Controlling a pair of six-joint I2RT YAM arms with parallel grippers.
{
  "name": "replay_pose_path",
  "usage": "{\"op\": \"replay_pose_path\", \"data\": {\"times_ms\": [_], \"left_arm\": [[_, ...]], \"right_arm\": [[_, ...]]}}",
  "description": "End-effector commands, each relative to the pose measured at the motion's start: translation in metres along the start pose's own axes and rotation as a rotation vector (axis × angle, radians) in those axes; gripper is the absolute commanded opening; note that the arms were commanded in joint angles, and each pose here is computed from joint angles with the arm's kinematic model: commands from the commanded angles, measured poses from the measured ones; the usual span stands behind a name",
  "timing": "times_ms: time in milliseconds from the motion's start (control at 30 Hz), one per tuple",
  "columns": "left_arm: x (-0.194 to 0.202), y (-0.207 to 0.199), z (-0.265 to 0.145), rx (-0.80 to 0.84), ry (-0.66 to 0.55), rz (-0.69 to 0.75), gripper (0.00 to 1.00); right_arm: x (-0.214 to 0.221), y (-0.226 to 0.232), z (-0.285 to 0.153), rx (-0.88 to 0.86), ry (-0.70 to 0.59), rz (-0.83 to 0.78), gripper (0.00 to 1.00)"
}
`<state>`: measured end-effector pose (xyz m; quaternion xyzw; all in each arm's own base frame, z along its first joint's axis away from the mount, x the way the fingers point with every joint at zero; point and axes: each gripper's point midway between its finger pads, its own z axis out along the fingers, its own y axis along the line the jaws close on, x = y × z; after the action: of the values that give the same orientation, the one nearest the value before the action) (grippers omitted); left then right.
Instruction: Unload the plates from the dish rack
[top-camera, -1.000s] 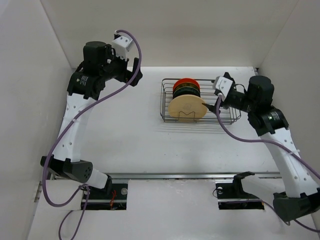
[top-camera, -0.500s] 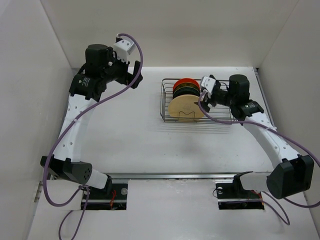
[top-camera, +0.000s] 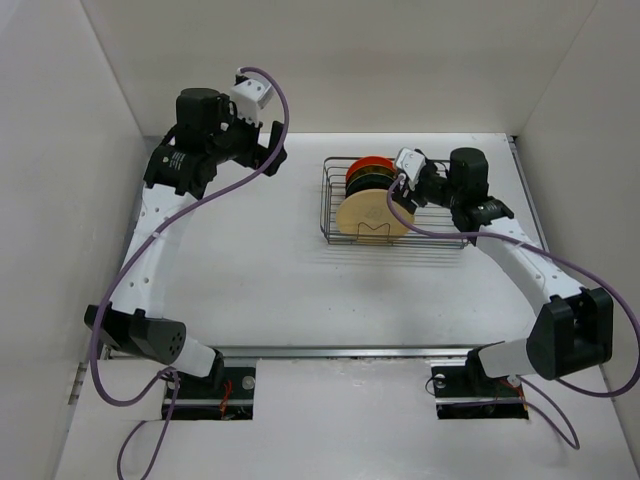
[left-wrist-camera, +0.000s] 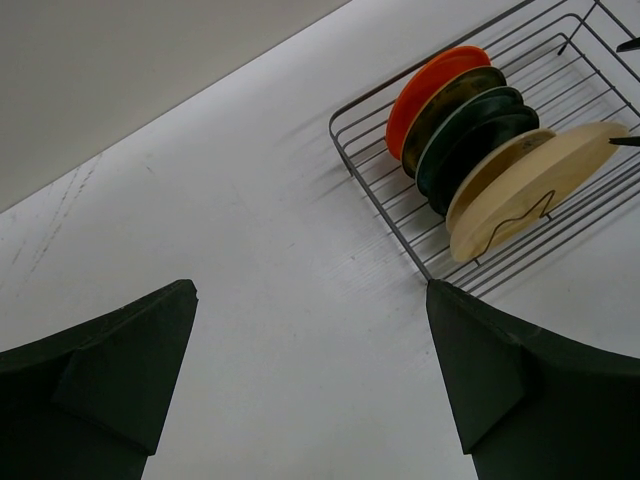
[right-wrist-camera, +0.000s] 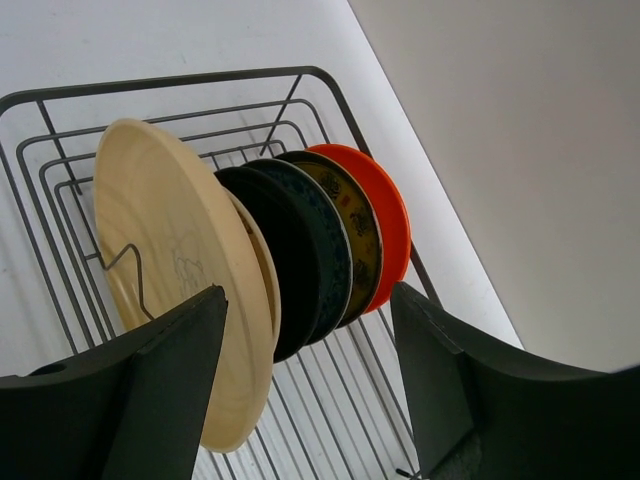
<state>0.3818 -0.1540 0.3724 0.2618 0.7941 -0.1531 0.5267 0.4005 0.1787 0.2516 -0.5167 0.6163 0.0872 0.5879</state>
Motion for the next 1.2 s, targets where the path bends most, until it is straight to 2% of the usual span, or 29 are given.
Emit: {"op": "replay_pose_path", "data": {"times_ms": [0, 133, 333, 533, 700, 933, 1167], "left_arm": [[-0.01, 0.001, 0.0, -0.001, -0.043, 0.024, 0.99], [-0.01, 0.001, 0.0, -0.001, -0.043, 0.024, 0.99], [-0.007, 0.001, 0.002, 0.0, -0.035, 0.021, 0.99], [-0.005, 0.005, -0.001, -0.017, -0.033, 0.018, 0.99], [-0.006, 0.005, -0.003, -0.019, -0.041, 0.02, 0.99], [-0.001, 0.004, -0.003, -0.017, -0.033, 0.018, 0.99], [0.005, 0.004, -0.004, -0.025, -0.021, 0.014, 0.99]], "right_arm": [[-0.015, -0.007, 0.002, 0.033, -0.053, -0.035, 0.72], [-0.013, -0.005, 0.001, 0.027, -0.047, -0.03, 0.67], [-0.002, 0.01, 0.005, -0.023, -0.019, 0.0, 0.67], [-0.009, 0.016, 0.002, -0.038, -0.03, -0.003, 0.67], [-0.002, 0.021, 0.005, -0.033, 0.002, -0.03, 0.63], [0.014, 0.026, 0.014, -0.036, 0.037, -0.04, 0.54], [0.022, 0.028, 0.014, -0.028, 0.058, -0.046, 0.37]]}}
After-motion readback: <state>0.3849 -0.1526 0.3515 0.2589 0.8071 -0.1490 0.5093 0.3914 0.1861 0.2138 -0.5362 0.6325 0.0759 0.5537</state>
